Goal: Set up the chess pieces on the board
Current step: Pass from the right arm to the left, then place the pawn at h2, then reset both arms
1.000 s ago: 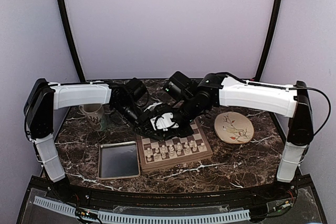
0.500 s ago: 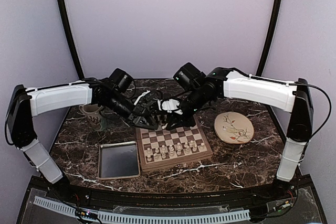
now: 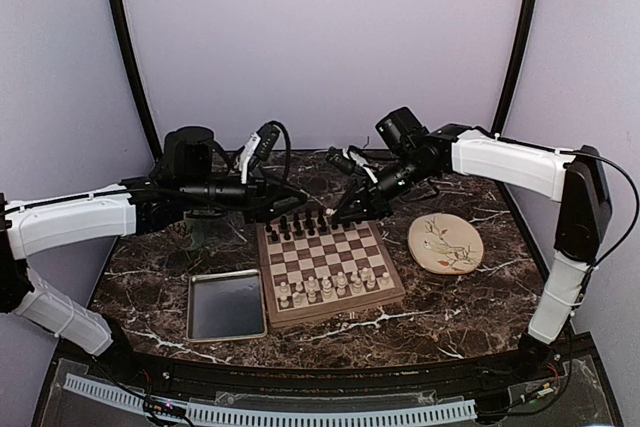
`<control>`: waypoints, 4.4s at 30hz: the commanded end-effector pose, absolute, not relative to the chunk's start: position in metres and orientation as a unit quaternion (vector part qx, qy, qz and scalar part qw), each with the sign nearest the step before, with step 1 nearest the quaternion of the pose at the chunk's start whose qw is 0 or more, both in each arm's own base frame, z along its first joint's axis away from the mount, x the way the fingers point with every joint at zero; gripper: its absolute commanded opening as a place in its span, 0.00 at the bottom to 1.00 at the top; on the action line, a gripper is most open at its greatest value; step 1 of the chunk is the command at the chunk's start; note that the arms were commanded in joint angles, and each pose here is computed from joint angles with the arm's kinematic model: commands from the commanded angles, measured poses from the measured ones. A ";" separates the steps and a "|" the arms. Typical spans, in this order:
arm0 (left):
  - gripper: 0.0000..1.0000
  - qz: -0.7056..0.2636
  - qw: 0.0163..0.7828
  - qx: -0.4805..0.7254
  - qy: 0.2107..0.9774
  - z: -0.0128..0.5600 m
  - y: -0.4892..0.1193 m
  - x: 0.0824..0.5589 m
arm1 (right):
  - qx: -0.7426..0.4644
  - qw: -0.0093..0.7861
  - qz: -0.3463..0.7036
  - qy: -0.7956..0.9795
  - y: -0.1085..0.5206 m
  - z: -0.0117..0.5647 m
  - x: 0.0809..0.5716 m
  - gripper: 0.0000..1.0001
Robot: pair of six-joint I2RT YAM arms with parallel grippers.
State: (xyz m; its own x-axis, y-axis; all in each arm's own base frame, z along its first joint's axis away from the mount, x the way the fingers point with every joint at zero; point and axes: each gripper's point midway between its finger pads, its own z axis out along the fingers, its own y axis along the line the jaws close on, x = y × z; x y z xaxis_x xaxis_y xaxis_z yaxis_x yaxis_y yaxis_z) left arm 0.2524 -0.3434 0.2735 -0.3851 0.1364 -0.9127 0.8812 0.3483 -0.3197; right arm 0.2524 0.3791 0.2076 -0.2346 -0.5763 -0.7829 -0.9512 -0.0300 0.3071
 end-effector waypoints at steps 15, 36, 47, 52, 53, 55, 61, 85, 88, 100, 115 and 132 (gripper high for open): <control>0.32 -0.461 0.395 0.432 0.668 0.263 -0.402 0.244 | -0.554 0.219 0.501 0.627 0.382 0.238 0.240 0.14; 0.13 -0.447 0.389 0.416 0.689 0.248 -0.403 0.255 | -0.560 0.214 0.501 0.624 0.380 0.235 0.237 0.16; 0.07 -0.430 0.360 0.433 0.706 0.230 -0.417 0.266 | -0.554 0.227 0.409 0.689 0.324 0.203 0.248 0.52; 0.07 -0.400 0.334 0.456 0.721 0.208 -0.427 0.271 | -0.514 0.238 0.364 0.739 0.262 0.188 0.267 0.53; 0.07 -0.392 0.330 0.466 0.722 0.203 -0.431 0.270 | -0.503 0.243 0.358 0.748 0.250 0.186 0.271 0.54; 0.07 -0.382 0.322 0.482 0.720 0.198 -0.441 0.267 | -0.473 0.256 0.344 0.770 0.224 0.182 0.285 0.54; 0.07 -0.344 0.296 0.536 0.712 0.176 -0.472 0.255 | -0.384 0.274 0.256 0.844 0.177 0.152 0.324 0.53; 0.07 -0.231 0.224 0.595 0.736 0.094 -0.509 0.257 | -0.377 0.289 0.257 0.841 0.177 0.138 0.319 0.53; 0.07 -0.232 0.222 0.595 0.737 0.090 -0.511 0.258 | -0.378 0.289 0.260 0.840 0.178 0.138 0.318 0.53; 0.08 -0.231 0.214 0.595 0.740 0.079 -0.514 0.259 | -0.379 0.284 0.266 0.840 0.179 0.136 0.316 0.53; 0.22 -0.227 0.213 0.587 0.747 0.080 -0.517 0.263 | -0.380 0.282 0.270 0.839 0.180 0.138 0.317 0.53; 0.33 -0.192 0.355 0.537 0.741 0.227 -0.492 0.305 | -0.391 0.387 0.226 0.804 0.179 0.247 0.346 0.54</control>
